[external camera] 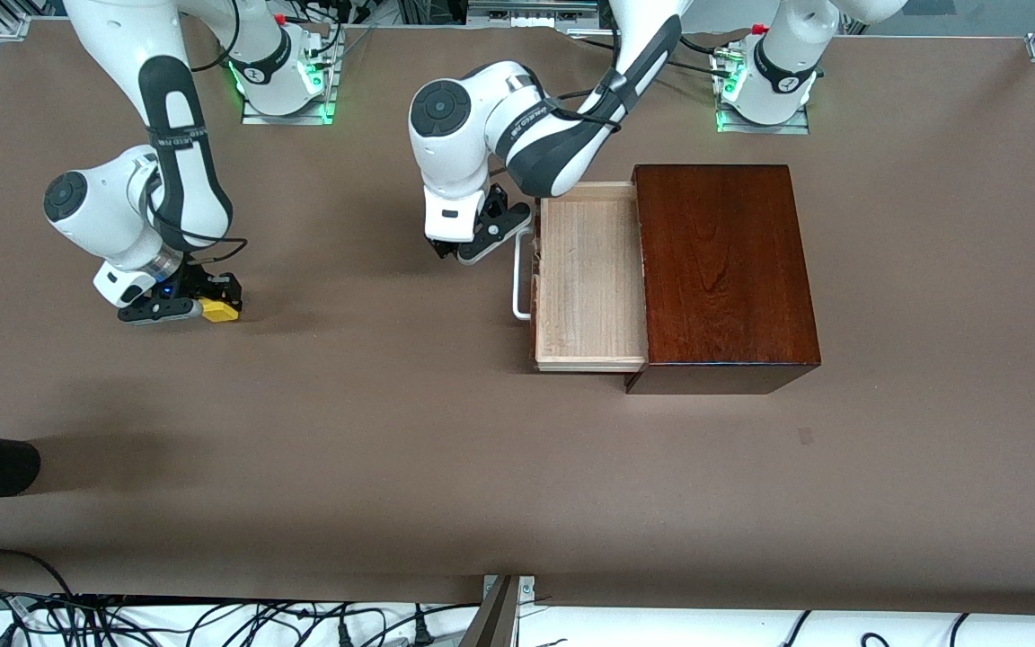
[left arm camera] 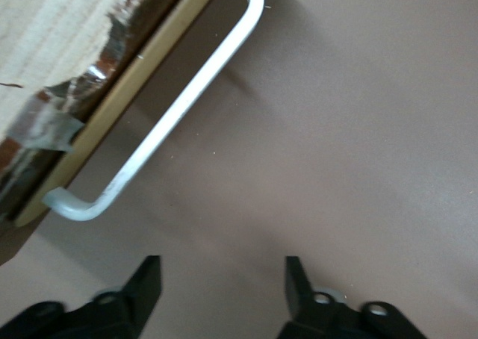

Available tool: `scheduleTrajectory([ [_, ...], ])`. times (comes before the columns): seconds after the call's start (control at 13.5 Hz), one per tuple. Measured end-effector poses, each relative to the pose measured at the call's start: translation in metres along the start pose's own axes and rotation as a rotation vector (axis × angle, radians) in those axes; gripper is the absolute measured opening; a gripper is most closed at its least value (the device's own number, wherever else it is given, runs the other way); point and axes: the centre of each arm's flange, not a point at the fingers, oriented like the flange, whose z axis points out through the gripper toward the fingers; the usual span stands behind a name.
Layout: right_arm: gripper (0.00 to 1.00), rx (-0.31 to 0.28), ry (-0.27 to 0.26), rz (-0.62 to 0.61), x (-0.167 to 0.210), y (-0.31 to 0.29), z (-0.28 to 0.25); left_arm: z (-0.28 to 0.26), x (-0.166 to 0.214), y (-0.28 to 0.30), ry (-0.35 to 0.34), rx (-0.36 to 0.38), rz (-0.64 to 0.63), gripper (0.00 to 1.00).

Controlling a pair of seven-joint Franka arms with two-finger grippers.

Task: Open drawer, take yellow block, close drawer
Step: 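Push the drawer front inward with the left gripper while the right gripper lowers the cube, then push the drawer shut with the left gripper while the right gripper releases the cube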

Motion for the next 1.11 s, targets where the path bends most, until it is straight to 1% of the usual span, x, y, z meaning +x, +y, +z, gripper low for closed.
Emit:
scheduleTrajectory([
  [0.15, 0.56, -0.024, -0.017, -0.009, 0.0, 0.004, 0.009, 0.015, 0.005, 0.002, 0.006, 0.015, 0.003, 0.43],
  [0.22, 0.56, -0.035, -0.026, -0.013, 0.0, 0.005, 0.013, 0.02, 0.011, 0.003, 0.014, 0.02, -0.003, 0.34],
  [0.37, 0.56, -0.048, -0.038, -0.017, -0.001, 0.007, 0.018, 0.022, 0.027, 0.005, 0.027, 0.019, -0.032, 0.11],
  [0.44, 0.56, -0.049, -0.038, -0.018, 0.0, 0.007, 0.019, 0.02, 0.036, 0.006, 0.03, 0.017, -0.055, 0.01],
  [0.67, 0.56, -0.049, -0.038, -0.019, 0.0, 0.007, 0.019, 0.017, 0.059, 0.006, 0.035, 0.015, -0.119, 0.01],
  [0.81, 0.7, -0.046, -0.034, -0.045, 0.003, 0.005, 0.018, 0.017, 0.065, 0.006, 0.04, 0.019, -0.147, 0.01],
  [0.96, 0.93, -0.019, -0.041, -0.087, 0.012, -0.001, 0.015, 0.018, 0.065, 0.005, 0.041, 0.023, -0.154, 0.01],
  [1.04, 1.0, -0.006, -0.052, -0.107, 0.016, -0.004, 0.013, 0.019, 0.066, 0.005, 0.042, 0.028, -0.157, 0.01],
  [1.11, 1.0, 0.004, -0.064, -0.124, 0.021, -0.004, 0.01, 0.02, 0.07, 0.004, 0.048, 0.035, -0.163, 0.01],
])
